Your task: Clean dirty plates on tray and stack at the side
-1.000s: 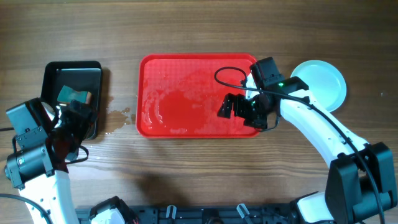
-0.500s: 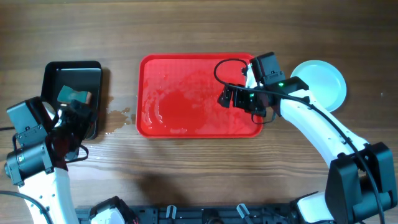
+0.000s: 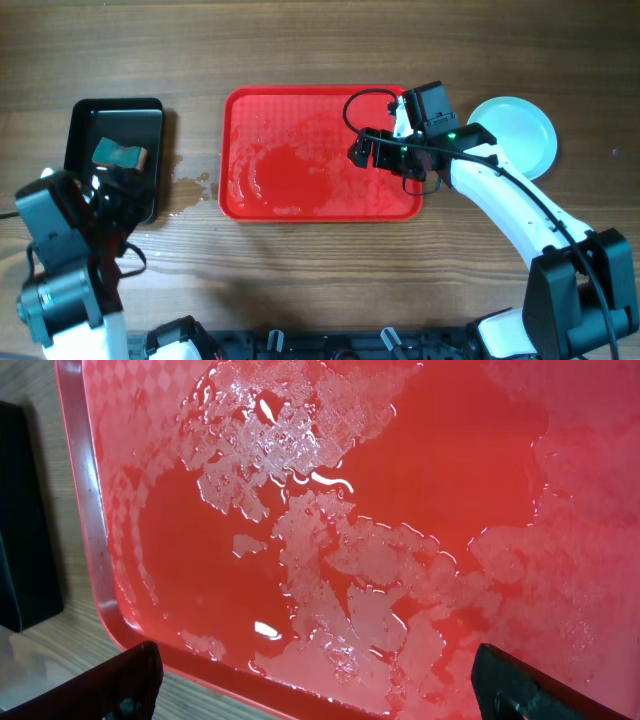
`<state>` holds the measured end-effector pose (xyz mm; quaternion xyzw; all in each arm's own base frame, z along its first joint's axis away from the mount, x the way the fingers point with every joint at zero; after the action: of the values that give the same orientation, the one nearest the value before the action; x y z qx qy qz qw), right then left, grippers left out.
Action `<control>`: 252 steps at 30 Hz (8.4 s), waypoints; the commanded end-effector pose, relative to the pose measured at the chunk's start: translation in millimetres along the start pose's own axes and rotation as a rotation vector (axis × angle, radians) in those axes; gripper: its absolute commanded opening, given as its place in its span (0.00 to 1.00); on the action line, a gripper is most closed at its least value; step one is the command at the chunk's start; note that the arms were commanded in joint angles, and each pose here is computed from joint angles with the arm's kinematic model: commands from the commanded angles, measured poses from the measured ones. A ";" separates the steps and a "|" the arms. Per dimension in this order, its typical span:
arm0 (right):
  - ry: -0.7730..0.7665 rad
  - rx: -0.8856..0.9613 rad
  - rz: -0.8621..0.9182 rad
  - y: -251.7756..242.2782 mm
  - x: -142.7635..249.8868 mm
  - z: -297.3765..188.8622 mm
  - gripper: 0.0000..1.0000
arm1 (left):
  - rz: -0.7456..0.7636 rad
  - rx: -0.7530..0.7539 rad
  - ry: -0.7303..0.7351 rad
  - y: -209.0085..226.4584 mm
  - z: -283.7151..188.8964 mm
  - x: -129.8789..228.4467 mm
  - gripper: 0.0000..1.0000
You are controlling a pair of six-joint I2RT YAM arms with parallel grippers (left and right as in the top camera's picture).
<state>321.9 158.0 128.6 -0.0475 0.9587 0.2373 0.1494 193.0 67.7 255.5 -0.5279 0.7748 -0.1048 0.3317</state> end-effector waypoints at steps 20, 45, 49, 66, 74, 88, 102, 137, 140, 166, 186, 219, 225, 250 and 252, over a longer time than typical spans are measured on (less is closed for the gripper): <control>-0.004 0.014 -0.010 -2.8 -0.1 1.1 1.00 | 0.233 0.598 -0.168 -14.9 12.1 66.9 1.00; -0.004 0.014 -0.009 -2.8 -0.1 1.1 1.00 | 0.397 0.756 -0.382 17.2 59.7 94.7 1.00; -0.004 0.014 -0.009 -2.8 -0.1 1.1 1.00 | 0.419 0.745 -0.383 18.3 61.1 95.6 1.00; -0.004 0.014 -0.010 -2.8 -0.1 1.1 1.00 | 0.418 0.724 -0.403 19.9 62.1 93.0 1.00; -0.004 0.014 -0.009 -2.8 -0.1 1.1 1.00 | 0.629 0.690 -0.477 19.3 61.8 94.5 1.00; -0.004 0.014 -0.009 -2.8 -0.1 1.1 1.00 | 0.628 0.691 -0.477 19.2 61.8 94.5 1.00; -0.004 0.014 -0.009 -2.8 -0.1 1.1 1.00 | 0.628 0.691 -0.477 19.2 61.7 94.4 1.00; -0.864 0.300 -0.093 -31.8 24.5 -136.3 1.00 | 0.628 0.691 -0.477 19.2 61.8 94.5 1.00; -0.972 0.277 -0.082 -42.3 38.9 -139.7 1.00 | 0.628 0.691 -0.477 19.2 61.7 94.4 1.00; -1.323 0.243 0.138 -104.4 102.6 -146.3 1.00 | 0.628 0.691 -0.477 19.2 61.8 94.5 1.00; -1.266 0.559 -0.219 -111.1 108.1 -155.1 1.00 | 0.628 0.691 -0.477 19.2 61.8 94.5 1.00; -1.202 0.707 -0.445 -108.6 107.8 -155.8 1.00 | 0.628 0.691 -0.477 19.2 61.8 94.5 1.00; -1.202 0.707 -0.445 -108.5 107.8 -155.8 1.00 | 0.628 0.691 -0.477 19.2 61.8 94.5 1.00; -1.202 0.707 -0.446 -108.5 107.8 -155.8 1.00 | 0.628 0.691 -0.477 19.2 61.8 94.5 1.00; -1.202 0.707 -0.445 -108.5 107.8 -155.8 1.00 | 0.628 0.691 -0.477 19.2 61.7 94.4 1.00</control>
<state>196.6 -14.2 176.0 -0.0417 0.7050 -0.1347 0.6950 196.3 2.9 162.7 -0.1435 0.7185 -0.1362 0.6668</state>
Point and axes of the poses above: each gripper's point midway between its finger pads, its own z axis out along the fingers, its own y axis along the line the jaws close on, x = y × z, the point moved 5 cm from there along -z, back along the fingers, and after that the axes turned 11 degrees about -z, right-handed, at the moved point
